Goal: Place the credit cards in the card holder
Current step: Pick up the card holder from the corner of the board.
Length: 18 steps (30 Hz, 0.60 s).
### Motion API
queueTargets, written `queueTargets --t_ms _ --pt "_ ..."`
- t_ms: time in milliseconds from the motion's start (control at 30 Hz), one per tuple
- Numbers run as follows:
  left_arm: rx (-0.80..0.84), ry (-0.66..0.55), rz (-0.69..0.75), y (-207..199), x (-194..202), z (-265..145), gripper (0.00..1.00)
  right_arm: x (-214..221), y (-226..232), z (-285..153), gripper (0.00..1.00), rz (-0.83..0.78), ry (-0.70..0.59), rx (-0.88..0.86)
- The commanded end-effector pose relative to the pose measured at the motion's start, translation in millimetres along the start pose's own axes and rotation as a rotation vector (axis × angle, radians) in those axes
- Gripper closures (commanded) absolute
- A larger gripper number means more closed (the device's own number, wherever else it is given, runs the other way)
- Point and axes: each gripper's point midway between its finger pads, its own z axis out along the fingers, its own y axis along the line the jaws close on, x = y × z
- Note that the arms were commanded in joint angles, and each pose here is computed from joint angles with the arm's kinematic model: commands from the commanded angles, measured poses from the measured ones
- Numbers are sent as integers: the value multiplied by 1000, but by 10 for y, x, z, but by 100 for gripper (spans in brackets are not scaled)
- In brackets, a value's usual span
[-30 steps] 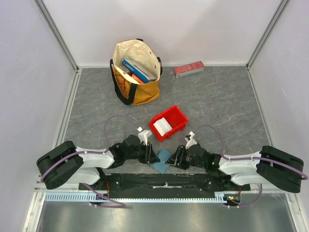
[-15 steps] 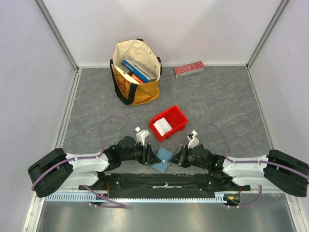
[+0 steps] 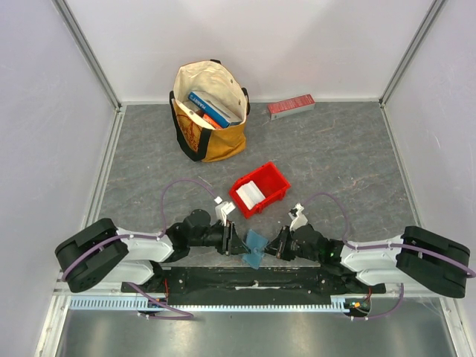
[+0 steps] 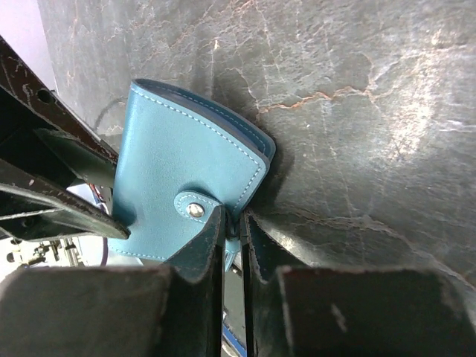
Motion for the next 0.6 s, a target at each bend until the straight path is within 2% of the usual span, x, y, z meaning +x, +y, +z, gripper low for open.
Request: queueTargets --t_ms 0,67,100,133,333,400,567 --pt "70 -15 17 -216 -130 63 67 -119 373 18 85 3 -45 -141" --pt "17 -6 3 -105 -104 79 68 -114 373 19 85 1 -42 -144" --pt "-1 -9 -3 -69 -102 81 64 -108 366 19 85 1 -40 -143" --pt "-14 -9 -8 -47 -103 83 54 -111 373 16 85 -1 -42 -147" --pt "-12 14 -10 -32 -69 111 41 -100 381 22 84 -4 -36 -153" --pt "-6 21 -18 -35 -65 138 46 -92 376 28 84 -6 -32 -151" --pt "5 25 -28 -36 -44 154 73 -68 360 38 84 -5 -21 -147"
